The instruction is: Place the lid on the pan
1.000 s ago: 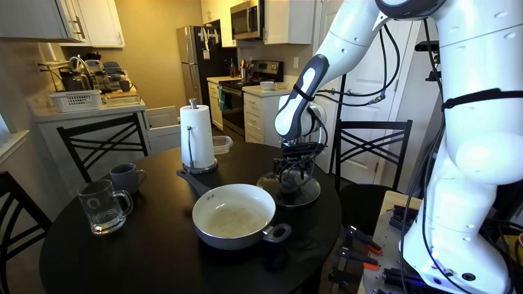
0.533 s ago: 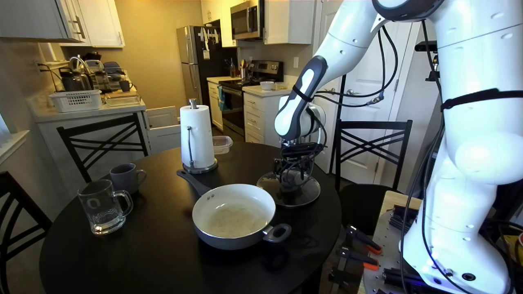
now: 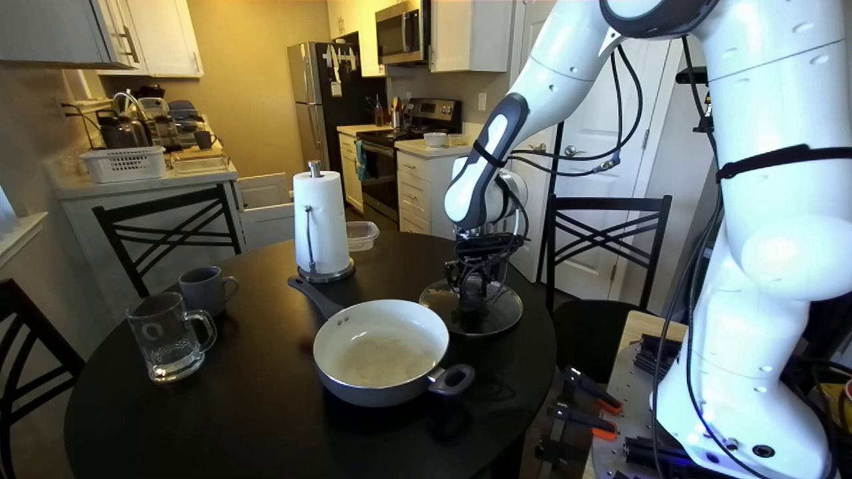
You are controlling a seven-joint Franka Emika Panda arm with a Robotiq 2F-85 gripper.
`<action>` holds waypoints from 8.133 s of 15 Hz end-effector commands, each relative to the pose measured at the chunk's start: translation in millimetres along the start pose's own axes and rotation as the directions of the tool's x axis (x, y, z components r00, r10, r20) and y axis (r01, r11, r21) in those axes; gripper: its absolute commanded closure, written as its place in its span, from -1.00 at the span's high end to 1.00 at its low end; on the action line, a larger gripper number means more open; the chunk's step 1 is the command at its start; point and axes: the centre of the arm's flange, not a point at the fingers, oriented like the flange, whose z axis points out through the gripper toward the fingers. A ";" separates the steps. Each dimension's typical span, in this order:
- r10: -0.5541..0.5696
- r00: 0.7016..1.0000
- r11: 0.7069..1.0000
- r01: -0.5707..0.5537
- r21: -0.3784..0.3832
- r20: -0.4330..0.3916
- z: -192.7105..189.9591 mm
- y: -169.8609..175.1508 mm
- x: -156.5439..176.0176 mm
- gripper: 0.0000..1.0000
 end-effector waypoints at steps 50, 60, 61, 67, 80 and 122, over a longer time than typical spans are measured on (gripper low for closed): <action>-0.399 0.893 0.914 0.369 -0.168 -0.208 -166.0 -109.8 -70.7 -0.35; -0.526 0.838 0.848 0.504 -0.166 -0.144 -148.6 -161.3 -142.0 -0.35; -0.532 0.836 0.845 0.511 -0.160 -0.135 -144.6 -166.0 -145.5 -0.35; -0.531 0.843 0.847 0.527 -0.069 -0.088 -118.4 -190.7 -166.1 -0.35; -0.548 0.835 0.836 0.548 -0.020 -0.044 -82.4 -218.8 -185.8 -0.35; -0.514 0.840 0.857 0.511 -0.063 -0.173 -73.5 -219.8 -152.5 1.00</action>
